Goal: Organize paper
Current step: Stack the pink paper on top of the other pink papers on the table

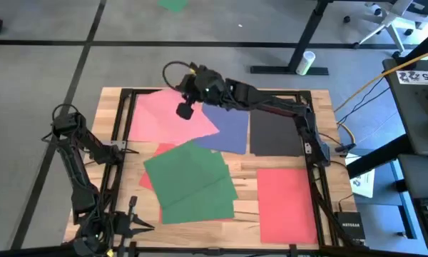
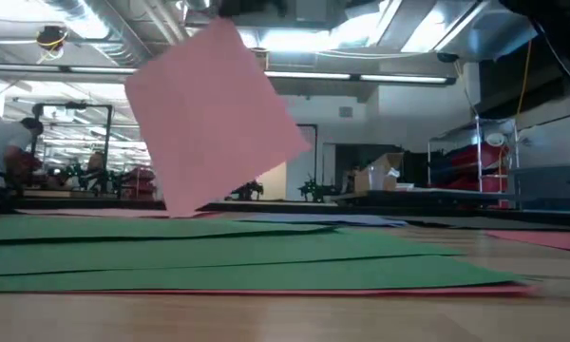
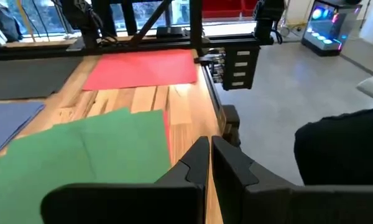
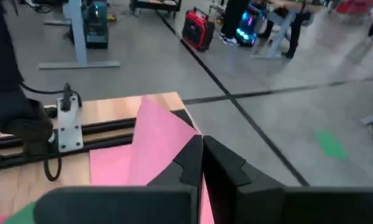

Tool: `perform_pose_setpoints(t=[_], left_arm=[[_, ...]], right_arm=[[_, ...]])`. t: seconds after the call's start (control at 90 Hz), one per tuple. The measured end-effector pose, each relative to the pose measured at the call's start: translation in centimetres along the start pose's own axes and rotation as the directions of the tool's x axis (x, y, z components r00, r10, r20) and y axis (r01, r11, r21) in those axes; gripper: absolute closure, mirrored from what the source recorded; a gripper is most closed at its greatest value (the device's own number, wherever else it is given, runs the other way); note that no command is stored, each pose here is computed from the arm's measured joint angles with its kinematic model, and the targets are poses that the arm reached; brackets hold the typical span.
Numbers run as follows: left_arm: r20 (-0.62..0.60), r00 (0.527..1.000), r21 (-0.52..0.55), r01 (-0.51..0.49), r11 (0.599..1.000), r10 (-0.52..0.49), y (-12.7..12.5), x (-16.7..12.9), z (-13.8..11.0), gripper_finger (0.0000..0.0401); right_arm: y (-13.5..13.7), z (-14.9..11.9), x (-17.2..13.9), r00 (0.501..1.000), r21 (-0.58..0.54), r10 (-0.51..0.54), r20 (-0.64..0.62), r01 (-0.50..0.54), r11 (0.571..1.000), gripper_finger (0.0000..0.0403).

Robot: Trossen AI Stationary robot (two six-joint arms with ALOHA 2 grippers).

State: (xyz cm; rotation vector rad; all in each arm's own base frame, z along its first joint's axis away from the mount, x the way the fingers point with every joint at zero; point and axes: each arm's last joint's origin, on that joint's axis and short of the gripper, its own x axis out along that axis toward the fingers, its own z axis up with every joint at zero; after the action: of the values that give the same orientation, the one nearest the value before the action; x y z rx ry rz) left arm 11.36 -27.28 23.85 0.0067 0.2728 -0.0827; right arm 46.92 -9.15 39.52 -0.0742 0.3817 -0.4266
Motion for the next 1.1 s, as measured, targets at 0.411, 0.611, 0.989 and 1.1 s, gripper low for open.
perform_pose_setpoints(t=[0.411,0.611,0.989,1.1], left_arm=[[0.001,1.000,0.017,-0.009,1.000,0.009,0.0,0.0,-0.1,0.0401],[-0.003,1.000,0.024,-0.013,1.000,0.013,0.1,0.0,-0.1,0.0401],[-0.005,1.000,0.032,-0.022,0.999,0.022,0.3,0.2,-0.3,0.0401],[-0.005,1.000,0.032,-0.022,0.999,0.022,0.3,0.2,-0.3,0.0401]], right_arm=[[-3.2,-7.7,6.6,0.986,0.184,-0.062,-0.155,0.091,0.979,0.0403],[-5.0,-9.0,7.9,0.989,0.339,-0.089,-0.122,0.126,0.932,0.0403],[-8.3,-10.2,8.1,0.971,0.357,-0.126,-0.203,0.194,0.914,0.0403],[-9.3,-11.3,8.0,0.948,0.334,-0.116,-0.295,0.216,0.918,0.0403]])
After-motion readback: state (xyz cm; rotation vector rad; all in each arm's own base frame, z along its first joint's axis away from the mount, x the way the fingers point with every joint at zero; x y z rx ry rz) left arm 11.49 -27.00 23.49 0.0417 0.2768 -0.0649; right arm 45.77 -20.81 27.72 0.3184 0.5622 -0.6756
